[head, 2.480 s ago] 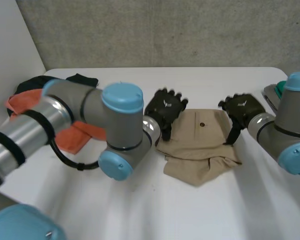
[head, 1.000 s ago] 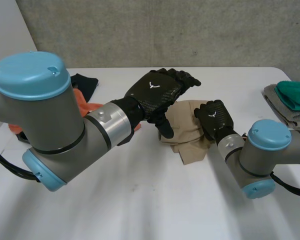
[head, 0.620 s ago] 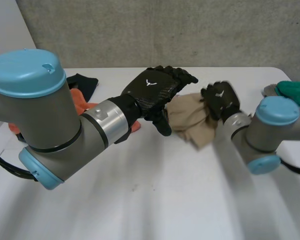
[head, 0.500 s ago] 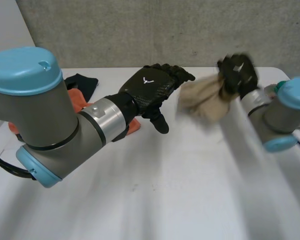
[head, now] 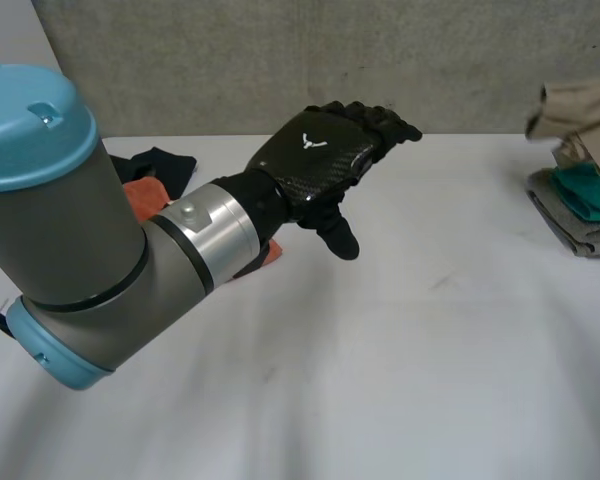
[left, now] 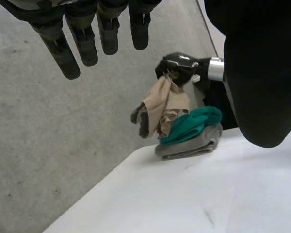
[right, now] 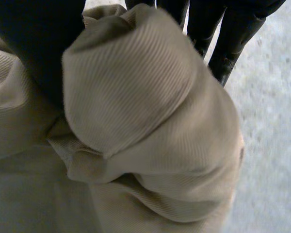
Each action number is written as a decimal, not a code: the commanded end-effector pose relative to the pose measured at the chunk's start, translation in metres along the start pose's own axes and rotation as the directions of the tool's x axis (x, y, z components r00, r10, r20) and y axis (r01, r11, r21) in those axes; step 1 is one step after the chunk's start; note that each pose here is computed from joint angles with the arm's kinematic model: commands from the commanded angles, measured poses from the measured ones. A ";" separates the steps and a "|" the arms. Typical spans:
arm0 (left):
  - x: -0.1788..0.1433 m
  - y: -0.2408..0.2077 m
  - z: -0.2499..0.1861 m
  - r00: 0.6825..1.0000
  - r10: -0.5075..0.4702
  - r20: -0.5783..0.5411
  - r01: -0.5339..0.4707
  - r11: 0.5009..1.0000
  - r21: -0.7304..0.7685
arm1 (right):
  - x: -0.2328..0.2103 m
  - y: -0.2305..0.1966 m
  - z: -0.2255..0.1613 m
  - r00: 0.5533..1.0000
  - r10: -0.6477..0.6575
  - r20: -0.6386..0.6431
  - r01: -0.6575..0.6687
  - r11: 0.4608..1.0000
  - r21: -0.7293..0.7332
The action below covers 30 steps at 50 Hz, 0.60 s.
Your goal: Fold the laundry.
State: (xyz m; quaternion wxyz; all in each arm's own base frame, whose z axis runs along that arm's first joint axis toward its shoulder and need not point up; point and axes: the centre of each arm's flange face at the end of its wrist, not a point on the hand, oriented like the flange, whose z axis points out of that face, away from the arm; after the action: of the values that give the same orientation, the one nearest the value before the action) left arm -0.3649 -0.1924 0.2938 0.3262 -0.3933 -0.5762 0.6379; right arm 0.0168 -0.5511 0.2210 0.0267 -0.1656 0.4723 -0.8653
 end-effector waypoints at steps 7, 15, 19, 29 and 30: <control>0.019 0.012 -0.005 0.999 -0.010 -0.041 0.009 0.999 -0.039 | 0.068 0.085 -0.092 0.990 0.143 0.010 -0.140 0.976 -0.169; 0.023 0.009 -0.004 0.999 -0.007 -0.051 0.005 1.000 -0.029 | 0.060 0.102 -0.113 0.982 0.184 0.039 -0.170 0.959 -0.229; 0.027 0.006 -0.003 0.998 -0.002 -0.061 0.001 1.000 -0.016 | 0.061 0.092 -0.110 0.983 0.181 0.029 -0.170 0.959 -0.228; 0.032 0.002 -0.003 0.998 0.003 -0.070 -0.003 1.000 0.002 | 0.087 0.031 -0.111 0.987 0.154 -0.041 -0.159 0.957 -0.242; 0.032 0.001 -0.004 0.997 0.004 -0.073 -0.003 1.000 0.004 | 0.097 0.022 -0.118 0.987 0.144 -0.070 -0.157 0.954 -0.256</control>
State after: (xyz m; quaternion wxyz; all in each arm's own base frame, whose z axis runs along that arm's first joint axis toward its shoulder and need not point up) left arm -0.3769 -0.1656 0.2861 0.3444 -0.4158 -0.5654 0.6236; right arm -0.0864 -0.5148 0.1366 0.0867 -0.1416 0.5773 -0.7995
